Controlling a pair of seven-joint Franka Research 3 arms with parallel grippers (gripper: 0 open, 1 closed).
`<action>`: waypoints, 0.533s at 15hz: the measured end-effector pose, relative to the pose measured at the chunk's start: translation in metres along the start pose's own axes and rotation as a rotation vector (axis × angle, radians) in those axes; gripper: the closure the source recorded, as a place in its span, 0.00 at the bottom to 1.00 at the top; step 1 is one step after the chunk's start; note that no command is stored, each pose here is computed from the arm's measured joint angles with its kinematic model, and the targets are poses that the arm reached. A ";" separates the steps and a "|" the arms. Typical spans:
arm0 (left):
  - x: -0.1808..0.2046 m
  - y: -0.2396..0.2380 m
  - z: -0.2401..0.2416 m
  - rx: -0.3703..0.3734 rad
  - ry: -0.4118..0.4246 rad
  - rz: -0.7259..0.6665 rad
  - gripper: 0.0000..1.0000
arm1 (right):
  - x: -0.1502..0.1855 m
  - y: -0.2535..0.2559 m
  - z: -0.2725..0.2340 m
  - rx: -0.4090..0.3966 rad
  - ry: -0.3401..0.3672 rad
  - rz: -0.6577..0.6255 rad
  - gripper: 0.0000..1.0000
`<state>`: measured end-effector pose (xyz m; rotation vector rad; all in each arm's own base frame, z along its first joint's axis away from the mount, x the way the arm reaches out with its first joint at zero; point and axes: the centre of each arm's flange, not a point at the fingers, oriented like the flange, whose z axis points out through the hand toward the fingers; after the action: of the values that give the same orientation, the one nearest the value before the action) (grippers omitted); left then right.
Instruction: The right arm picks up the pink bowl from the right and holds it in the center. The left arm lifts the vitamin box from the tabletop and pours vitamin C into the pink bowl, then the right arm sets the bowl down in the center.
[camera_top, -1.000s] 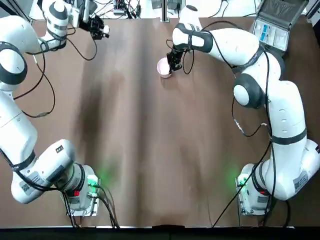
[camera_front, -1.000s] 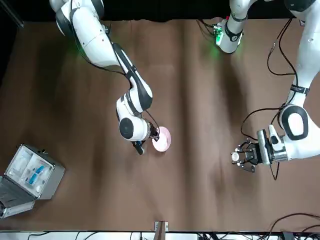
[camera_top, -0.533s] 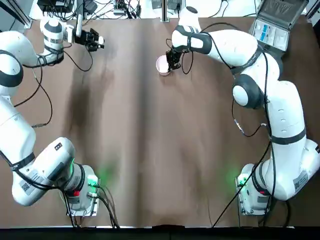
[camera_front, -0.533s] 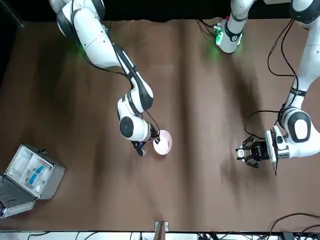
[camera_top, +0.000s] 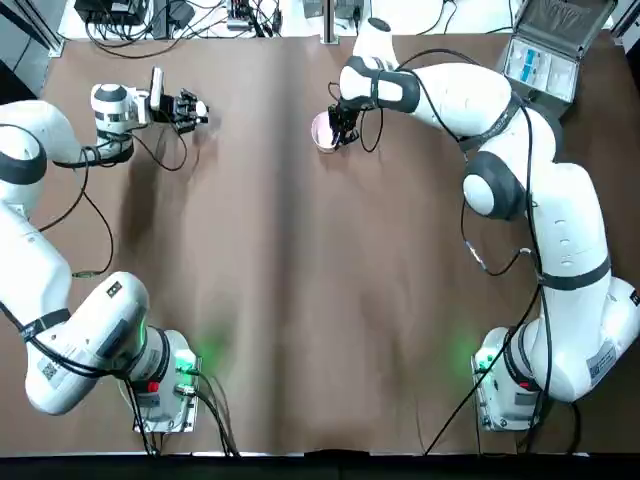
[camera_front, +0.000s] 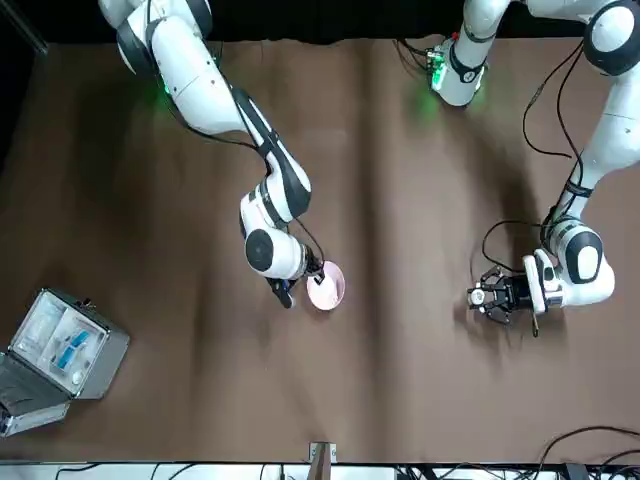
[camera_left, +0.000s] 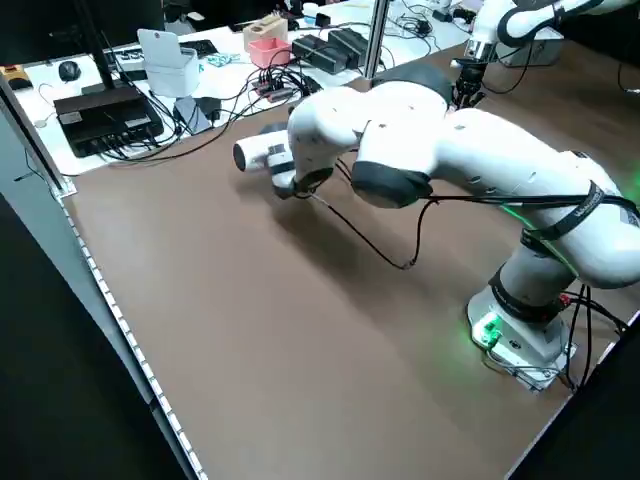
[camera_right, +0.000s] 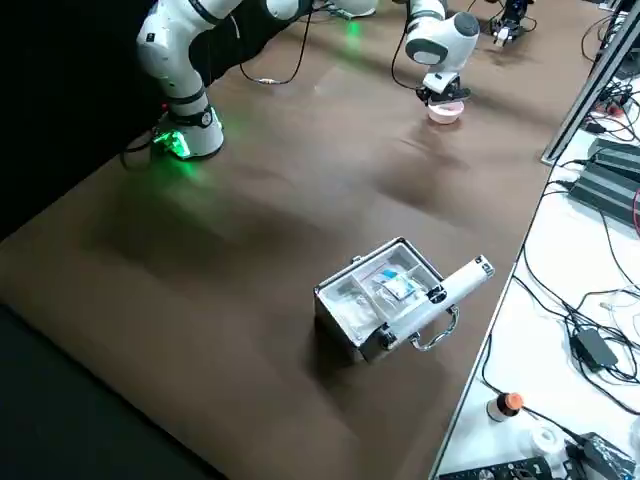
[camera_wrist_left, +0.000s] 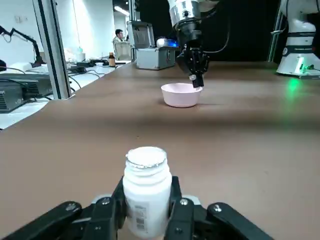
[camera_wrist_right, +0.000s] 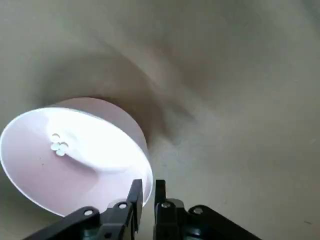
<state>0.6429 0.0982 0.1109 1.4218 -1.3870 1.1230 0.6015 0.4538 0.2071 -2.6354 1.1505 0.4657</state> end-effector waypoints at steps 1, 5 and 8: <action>-0.009 0.004 -0.002 -0.002 0.003 0.016 0.65 | 0.000 0.000 0.000 0.002 0.001 -0.001 0.78; -0.043 0.021 -0.001 -0.006 0.014 0.009 0.65 | 0.000 -0.005 -0.010 0.026 0.008 -0.007 0.49; -0.051 0.024 0.003 -0.008 0.026 0.002 0.65 | -0.003 -0.010 -0.029 0.049 0.021 -0.025 0.43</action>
<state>0.6195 0.1068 0.0604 1.3959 -1.3736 1.1325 0.6126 0.4529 0.2360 -2.6155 1.1186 0.4002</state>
